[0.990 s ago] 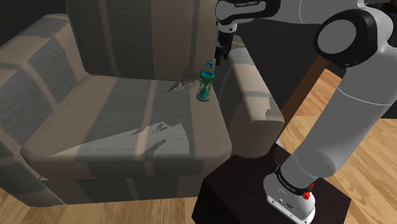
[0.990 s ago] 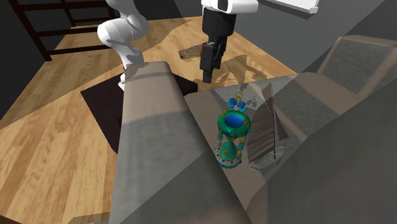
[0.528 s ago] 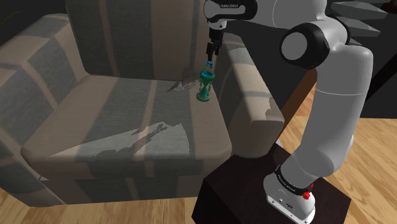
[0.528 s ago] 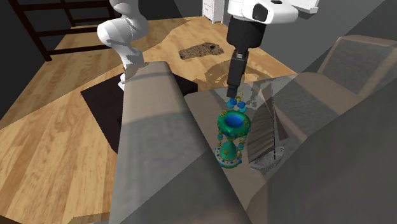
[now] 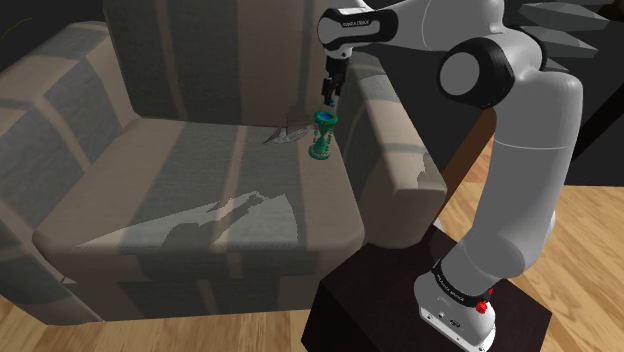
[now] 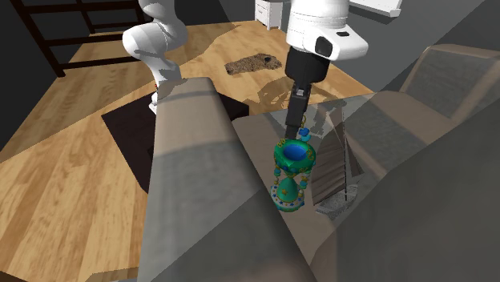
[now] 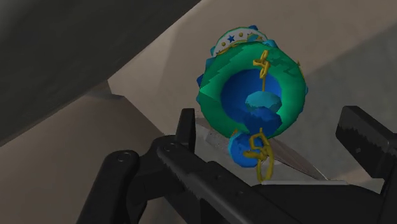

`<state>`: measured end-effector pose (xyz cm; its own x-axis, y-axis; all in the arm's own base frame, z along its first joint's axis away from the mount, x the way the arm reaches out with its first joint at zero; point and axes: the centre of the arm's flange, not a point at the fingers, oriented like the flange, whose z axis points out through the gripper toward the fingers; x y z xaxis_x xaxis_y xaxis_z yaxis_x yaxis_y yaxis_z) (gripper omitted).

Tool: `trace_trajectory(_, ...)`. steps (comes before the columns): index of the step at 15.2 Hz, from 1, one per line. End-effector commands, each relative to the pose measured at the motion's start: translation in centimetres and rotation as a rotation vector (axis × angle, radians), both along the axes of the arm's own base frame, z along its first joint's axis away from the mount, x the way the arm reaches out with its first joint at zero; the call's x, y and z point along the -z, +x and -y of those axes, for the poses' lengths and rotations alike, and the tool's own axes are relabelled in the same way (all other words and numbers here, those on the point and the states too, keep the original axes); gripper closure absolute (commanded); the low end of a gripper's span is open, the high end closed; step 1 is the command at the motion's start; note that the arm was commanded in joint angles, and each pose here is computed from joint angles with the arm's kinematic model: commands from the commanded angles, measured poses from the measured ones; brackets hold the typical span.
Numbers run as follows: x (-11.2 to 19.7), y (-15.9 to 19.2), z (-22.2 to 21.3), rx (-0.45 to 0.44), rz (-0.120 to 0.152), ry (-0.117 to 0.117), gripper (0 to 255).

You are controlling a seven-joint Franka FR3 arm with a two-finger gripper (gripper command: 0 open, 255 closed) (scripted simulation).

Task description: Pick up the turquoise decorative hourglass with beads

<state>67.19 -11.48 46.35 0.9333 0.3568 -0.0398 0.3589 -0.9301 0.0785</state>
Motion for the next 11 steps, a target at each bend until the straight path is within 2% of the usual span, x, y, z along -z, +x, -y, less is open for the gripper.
trace_trajectory(1, 0.15, 0.05, -0.03, 0.000, 0.001, 0.000, 255)
trace_trajectory(11, -0.42, 0.01, 0.01, 0.000, 0.001, 0.000, 255)
